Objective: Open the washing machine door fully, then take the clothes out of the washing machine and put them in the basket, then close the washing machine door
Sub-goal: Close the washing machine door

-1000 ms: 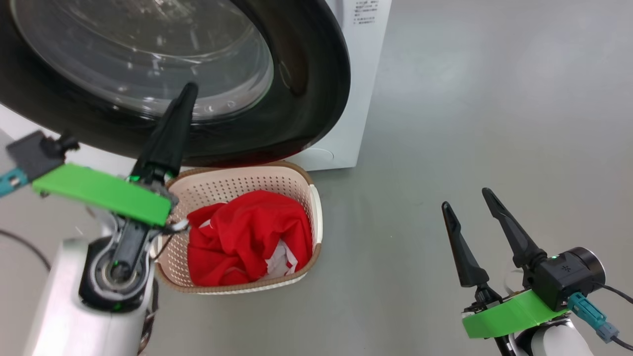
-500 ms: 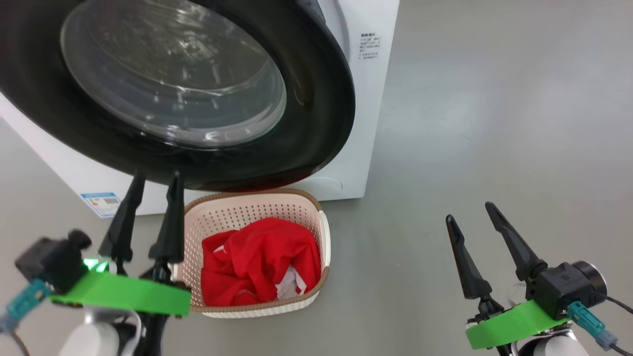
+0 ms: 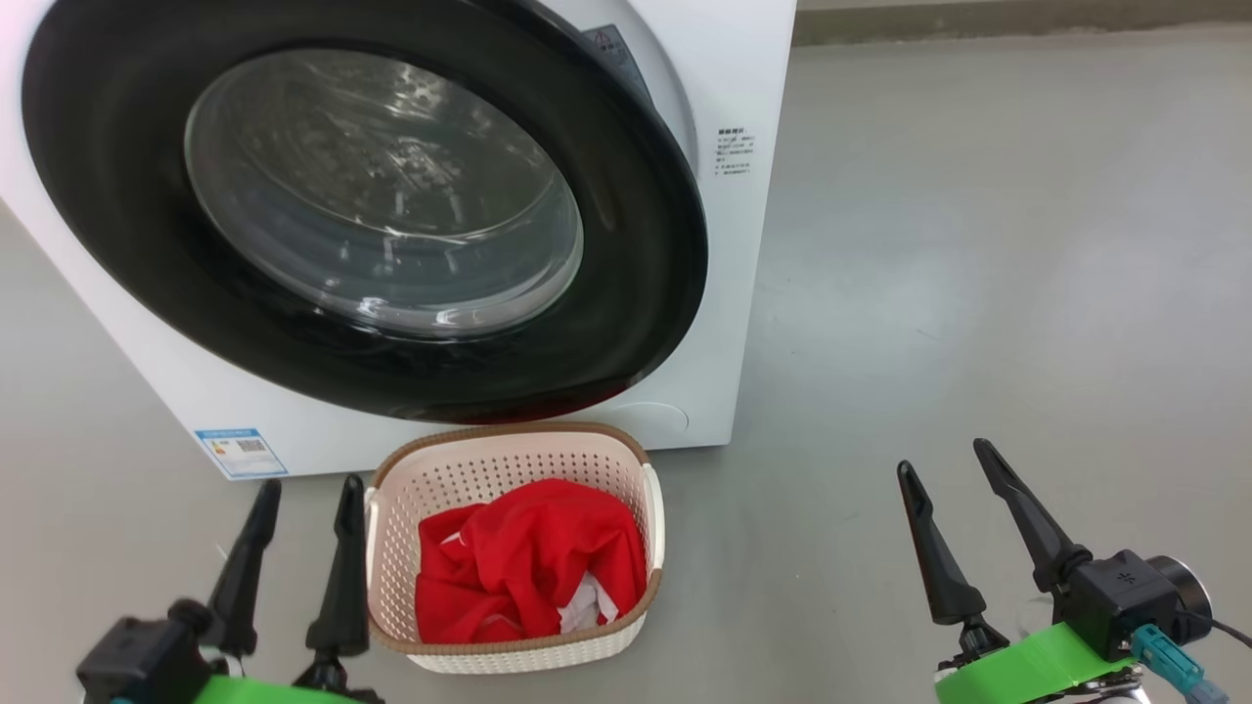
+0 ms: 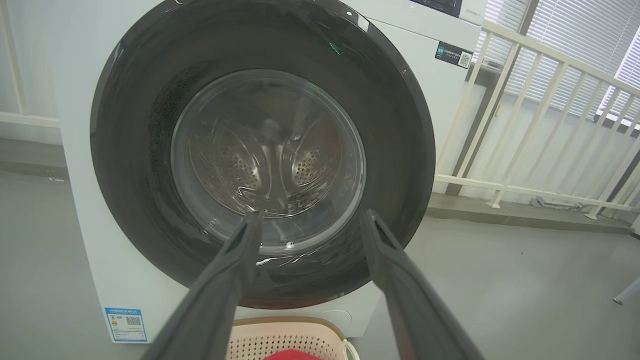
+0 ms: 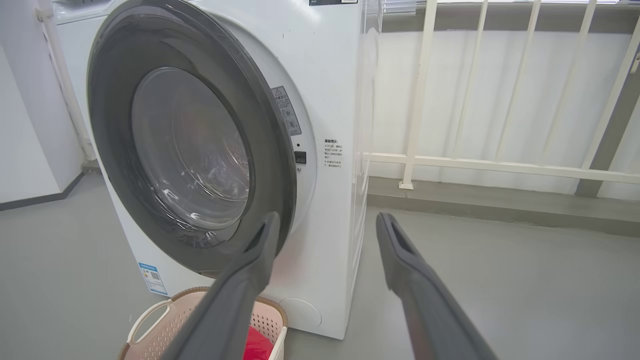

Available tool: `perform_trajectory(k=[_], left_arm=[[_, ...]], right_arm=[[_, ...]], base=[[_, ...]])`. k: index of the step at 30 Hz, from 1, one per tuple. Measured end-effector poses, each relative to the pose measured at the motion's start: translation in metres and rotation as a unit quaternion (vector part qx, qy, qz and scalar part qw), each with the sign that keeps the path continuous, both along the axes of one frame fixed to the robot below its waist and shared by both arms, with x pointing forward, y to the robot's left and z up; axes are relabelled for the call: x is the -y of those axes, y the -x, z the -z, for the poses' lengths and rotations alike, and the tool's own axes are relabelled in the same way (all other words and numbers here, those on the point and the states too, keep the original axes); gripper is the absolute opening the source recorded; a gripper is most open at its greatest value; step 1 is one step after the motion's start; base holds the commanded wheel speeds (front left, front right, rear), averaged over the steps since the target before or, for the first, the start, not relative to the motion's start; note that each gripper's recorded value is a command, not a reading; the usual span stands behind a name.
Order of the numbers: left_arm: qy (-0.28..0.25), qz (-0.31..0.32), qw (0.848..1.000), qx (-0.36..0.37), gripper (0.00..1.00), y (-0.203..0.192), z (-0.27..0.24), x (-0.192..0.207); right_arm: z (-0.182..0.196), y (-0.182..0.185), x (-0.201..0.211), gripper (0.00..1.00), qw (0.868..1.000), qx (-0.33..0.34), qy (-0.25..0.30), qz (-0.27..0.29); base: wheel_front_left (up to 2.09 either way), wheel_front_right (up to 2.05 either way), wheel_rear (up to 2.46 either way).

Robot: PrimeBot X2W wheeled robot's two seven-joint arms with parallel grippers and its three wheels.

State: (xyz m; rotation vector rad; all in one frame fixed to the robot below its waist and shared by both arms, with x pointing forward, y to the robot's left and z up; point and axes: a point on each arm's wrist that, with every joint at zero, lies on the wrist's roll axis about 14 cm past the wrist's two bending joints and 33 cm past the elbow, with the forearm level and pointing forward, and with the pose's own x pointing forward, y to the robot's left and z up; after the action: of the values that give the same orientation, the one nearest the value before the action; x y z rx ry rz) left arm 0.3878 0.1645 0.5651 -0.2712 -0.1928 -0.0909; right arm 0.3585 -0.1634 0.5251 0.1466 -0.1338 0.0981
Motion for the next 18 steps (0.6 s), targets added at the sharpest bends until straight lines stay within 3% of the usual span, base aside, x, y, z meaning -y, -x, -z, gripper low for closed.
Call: perform_trajectory(k=[6, 18], left_arm=[[0.015, -0.019, 1.000, -0.004, 1.00, 0.016, 0.005, -0.006], [-0.024, -0.040, 0.999, -0.012, 1.00, 0.028, 0.015, -0.008]], right_arm=[[0.002, 0.009, 0.003, 1.00, 1.000, -0.003, -0.007, 0.005], [-0.002, 0.012, 0.009, 1.00, 1.000, 0.005, -0.009, 0.015]], base=[[0.00, 0.00, 0.00], [0.00, 0.00, 0.00]])
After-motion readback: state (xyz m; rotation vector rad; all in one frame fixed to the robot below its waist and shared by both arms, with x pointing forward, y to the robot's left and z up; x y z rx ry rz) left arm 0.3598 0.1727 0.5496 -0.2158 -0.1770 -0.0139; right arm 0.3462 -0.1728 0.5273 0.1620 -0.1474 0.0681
